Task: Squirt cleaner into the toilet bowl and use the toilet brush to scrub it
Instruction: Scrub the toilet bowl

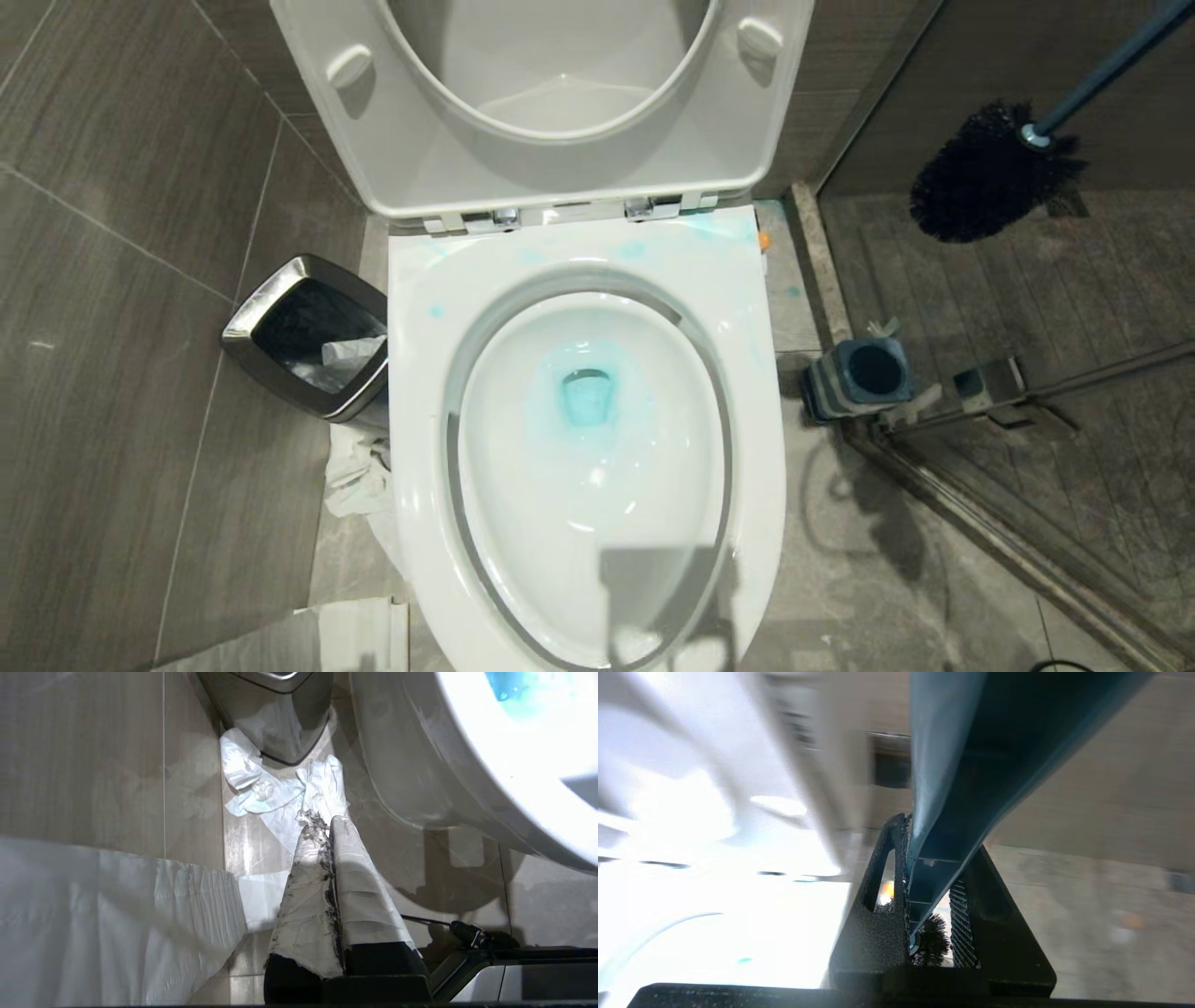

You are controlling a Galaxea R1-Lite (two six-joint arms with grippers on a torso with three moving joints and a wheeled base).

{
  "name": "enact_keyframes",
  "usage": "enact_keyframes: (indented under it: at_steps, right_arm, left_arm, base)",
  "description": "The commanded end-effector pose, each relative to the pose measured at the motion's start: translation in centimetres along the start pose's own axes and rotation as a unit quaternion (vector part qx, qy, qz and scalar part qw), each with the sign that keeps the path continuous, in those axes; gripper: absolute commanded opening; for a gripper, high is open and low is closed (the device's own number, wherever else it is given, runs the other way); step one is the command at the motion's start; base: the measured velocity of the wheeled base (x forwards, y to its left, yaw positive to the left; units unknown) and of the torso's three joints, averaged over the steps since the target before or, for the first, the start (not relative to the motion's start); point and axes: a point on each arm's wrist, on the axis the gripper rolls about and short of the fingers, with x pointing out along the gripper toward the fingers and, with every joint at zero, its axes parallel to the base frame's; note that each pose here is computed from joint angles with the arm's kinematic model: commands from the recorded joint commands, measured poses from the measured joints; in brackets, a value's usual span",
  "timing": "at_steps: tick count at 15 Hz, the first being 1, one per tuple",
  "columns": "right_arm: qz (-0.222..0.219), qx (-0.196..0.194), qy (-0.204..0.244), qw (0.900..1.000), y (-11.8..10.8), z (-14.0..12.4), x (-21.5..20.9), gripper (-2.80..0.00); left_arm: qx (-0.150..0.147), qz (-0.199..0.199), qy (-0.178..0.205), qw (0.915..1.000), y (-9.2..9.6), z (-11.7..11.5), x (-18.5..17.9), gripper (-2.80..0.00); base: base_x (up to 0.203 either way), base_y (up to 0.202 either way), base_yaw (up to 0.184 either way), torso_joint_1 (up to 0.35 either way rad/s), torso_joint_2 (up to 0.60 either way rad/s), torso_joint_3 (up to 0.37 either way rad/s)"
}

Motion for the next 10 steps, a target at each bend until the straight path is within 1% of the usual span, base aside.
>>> enact_keyframes:
  at_steps: [1, 5, 8, 10]
  right_arm:
    - [0.032, 0.012, 0.021, 0.999, 2.6, -0.8, 1.2, -2.80]
    - [0.067, 0.019, 0.050, 0.996, 6.5, -1.8, 1.7, -2.80]
    - [0.102, 0.017, 0.070, 0.992, 9.3, -2.8, 2.0, -2.80]
    - [0.115, 0.013, 0.085, 0.990, 11.0, -3.9, 2.4, -2.80]
  left_arm:
    - [0.000, 0.000, 0.001, 1.0000, 0.0, 0.0, 0.0, -2.80]
    - [0.000, 0.000, 0.001, 1.0000, 0.0, 0.0, 0.0, -2.80]
    - [0.000, 0.000, 0.001, 1.0000, 0.0, 0.0, 0.0, -2.80]
    - [0.000, 0.000, 0.001, 1.0000, 0.0, 0.0, 0.0, -2.80]
  base:
    - [0.000, 0.000, 0.000, -0.001, 0.00, 0.199]
    - [0.000, 0.000, 0.000, 0.002, 0.00, 0.204]
    - [0.000, 0.000, 0.000, 0.000, 0.00, 0.207]
    - [0.000, 0.000, 0.000, 0.002, 0.00, 0.202]
